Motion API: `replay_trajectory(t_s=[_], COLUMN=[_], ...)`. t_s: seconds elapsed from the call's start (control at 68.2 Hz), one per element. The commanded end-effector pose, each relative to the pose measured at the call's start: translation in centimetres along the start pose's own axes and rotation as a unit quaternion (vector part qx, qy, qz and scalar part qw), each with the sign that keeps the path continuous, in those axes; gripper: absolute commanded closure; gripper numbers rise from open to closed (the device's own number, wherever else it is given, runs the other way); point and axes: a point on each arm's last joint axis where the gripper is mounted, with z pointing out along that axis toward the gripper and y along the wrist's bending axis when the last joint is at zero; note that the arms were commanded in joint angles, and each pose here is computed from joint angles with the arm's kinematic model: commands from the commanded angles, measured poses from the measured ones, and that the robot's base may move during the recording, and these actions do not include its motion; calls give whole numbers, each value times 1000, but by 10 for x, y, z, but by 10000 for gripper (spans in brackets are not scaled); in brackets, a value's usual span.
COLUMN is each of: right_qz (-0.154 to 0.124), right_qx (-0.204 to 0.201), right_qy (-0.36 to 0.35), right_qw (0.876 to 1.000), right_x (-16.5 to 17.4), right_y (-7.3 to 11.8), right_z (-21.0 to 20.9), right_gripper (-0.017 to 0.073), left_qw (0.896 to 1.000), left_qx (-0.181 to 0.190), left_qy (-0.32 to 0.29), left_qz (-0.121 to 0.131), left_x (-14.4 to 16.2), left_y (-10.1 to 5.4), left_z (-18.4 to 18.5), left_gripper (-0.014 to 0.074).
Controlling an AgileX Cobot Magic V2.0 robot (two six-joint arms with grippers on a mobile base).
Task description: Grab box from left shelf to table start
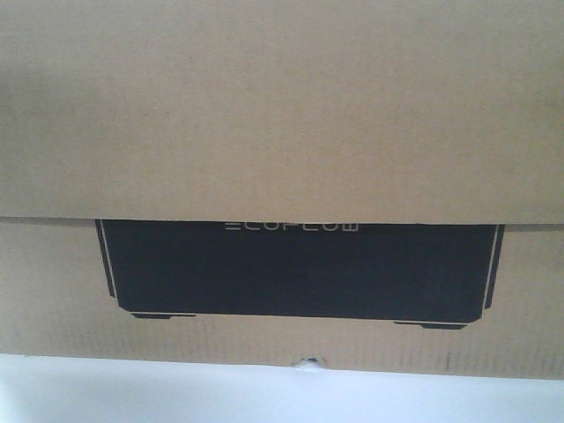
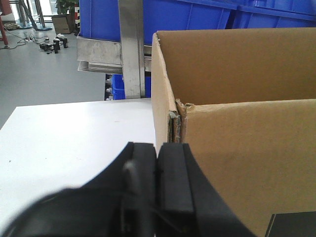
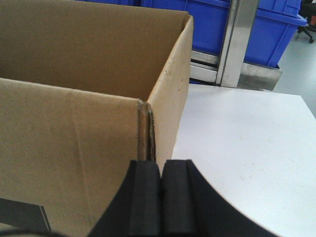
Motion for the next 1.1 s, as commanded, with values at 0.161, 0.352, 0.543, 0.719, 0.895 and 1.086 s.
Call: replay_trajectory(t_s=[0.161, 0.352, 0.543, 0.719, 0.895, 1.086], right_qz=[-7, -7, -7, -7, -7, -7], right_qx=[2, 2, 2, 2, 2, 2], right_qy=[-54, -54, -54, -54, -54, -55], right_qw=[998, 998, 998, 999, 999, 998], right_x=[-16, -16, -16, -16, -16, -16], right_y=[0, 0, 0, 0, 0, 0], right_z=[-2, -2, -2, -2, -2, -2], right_gripper=[508, 508, 508, 508, 508, 508], left_qw=[998, 997, 996, 994, 992, 992], left_qx=[13, 21, -36, -83, -108, -110], left_qy=[-51, -53, -73, -61, -59, -58], left_qz=[-14, -44, -38, -39, -40, -40], left_x=[-16, -7, 24, 57, 85, 98], left_y=[-2, -4, 0, 4, 8, 9], left_z=[-1, -7, -15, -12, -3, 1], left_gripper=[692, 692, 692, 692, 692, 693])
